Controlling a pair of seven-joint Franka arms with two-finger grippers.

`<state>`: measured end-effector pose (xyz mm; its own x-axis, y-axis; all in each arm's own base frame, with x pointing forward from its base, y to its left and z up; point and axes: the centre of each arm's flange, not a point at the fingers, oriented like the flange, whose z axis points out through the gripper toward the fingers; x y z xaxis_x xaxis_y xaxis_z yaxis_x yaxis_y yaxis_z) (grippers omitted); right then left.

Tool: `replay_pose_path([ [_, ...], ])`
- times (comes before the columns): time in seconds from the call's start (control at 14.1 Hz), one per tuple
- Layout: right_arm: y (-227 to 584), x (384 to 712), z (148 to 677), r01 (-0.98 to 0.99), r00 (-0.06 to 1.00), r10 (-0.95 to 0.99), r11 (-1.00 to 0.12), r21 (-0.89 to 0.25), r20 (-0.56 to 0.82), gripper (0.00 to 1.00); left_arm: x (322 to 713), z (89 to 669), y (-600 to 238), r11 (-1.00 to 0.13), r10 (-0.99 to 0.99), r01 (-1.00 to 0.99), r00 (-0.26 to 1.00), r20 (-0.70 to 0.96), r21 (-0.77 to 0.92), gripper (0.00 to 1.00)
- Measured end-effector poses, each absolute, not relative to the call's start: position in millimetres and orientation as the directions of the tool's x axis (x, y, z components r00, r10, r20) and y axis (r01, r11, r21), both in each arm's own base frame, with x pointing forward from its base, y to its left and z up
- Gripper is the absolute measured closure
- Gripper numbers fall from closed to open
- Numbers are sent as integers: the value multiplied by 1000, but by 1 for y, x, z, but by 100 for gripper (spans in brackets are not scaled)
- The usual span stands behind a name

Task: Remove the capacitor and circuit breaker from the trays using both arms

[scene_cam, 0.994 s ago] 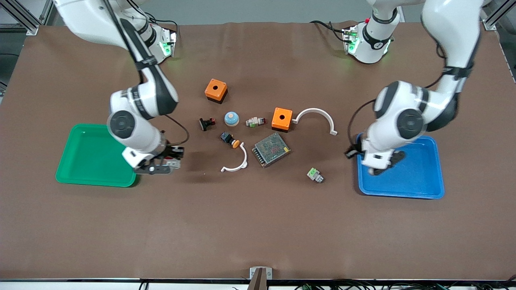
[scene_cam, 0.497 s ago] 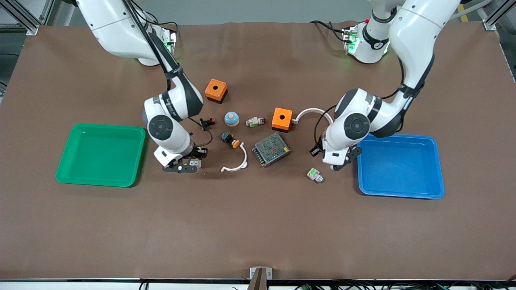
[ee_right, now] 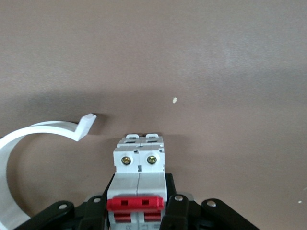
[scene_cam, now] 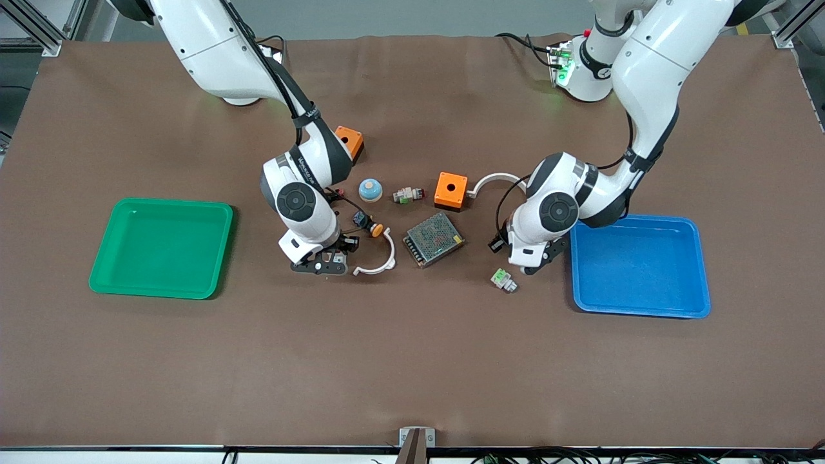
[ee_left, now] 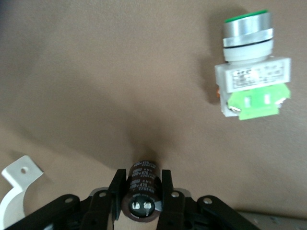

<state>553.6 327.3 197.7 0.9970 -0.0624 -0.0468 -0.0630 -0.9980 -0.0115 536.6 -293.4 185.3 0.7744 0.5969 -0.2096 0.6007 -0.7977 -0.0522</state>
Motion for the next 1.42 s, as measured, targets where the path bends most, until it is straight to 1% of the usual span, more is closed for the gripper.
replay_pose_path([
  [0.07, 328, 554, 198, -63, 997, -62, -998, -12, -46, 61, 536, 186, -295, -794, 602, 605, 772, -203, -55, 66],
  [0.14, 328, 554, 198, -63, 997, -62, -998, -12, -45, 61, 536, 186, -296, -791, 607, 609, 770, -199, -57, 59],
  [0.35, 328, 555, 198, -65, 997, -64, -998, -12, -45, 60, 544, 194, -297, -781, 618, 624, 765, -181, -32, 33],
  [0.43, 328, 556, 198, -67, 997, -66, -998, -13, -44, 56, 552, 205, -296, -777, 623, 630, 764, -167, -12, 22],
  [0.5, 328, 557, 196, -68, 997, -68, -998, -13, -42, 48, 563, 222, -294, -770, 629, 638, 763, -148, 16, 13],
  [0.57, 328, 559, 197, -70, 997, -69, -997, -16, -36, 37, 577, 244, -290, -763, 636, 645, 762, -123, 45, 4],
  [0.64, 328, 564, 201, -73, 997, -72, -997, -20, -27, 28, 591, 268, -283, -766, 634, 640, 768, -91, 66, 0],
  [0.71, 328, 570, 208, -77, 997, -77, -997, -22, -23, 17, 608, 295, -272, -777, 622, 625, 781, -54, 79, 0],
  [0.85, 324, 590, 233, -94, 995, -94, -995, -13, -36, 0, 636, 345, -248, -814, 578, 576, 816, 3, 72, 0],
  [0.99, 312, 615, 269, -123, 991, -122, -992, -5, -53, 0, 655, 394, -227, -867, 497, 497, 866, 50, 15, 0],
  [1.21, 268, 649, 314, -140, 989, -140, -990, -10, -50, 0, 669, 455, -187, -936, 335, 340, 940, 68, -94, 0],
  [1.42, 192, 666, 349, -98, 990, -97, -995, 0, -97, 0, 674, 509, -127, -965, 228, 240, 967, 111, -103, 0],
])
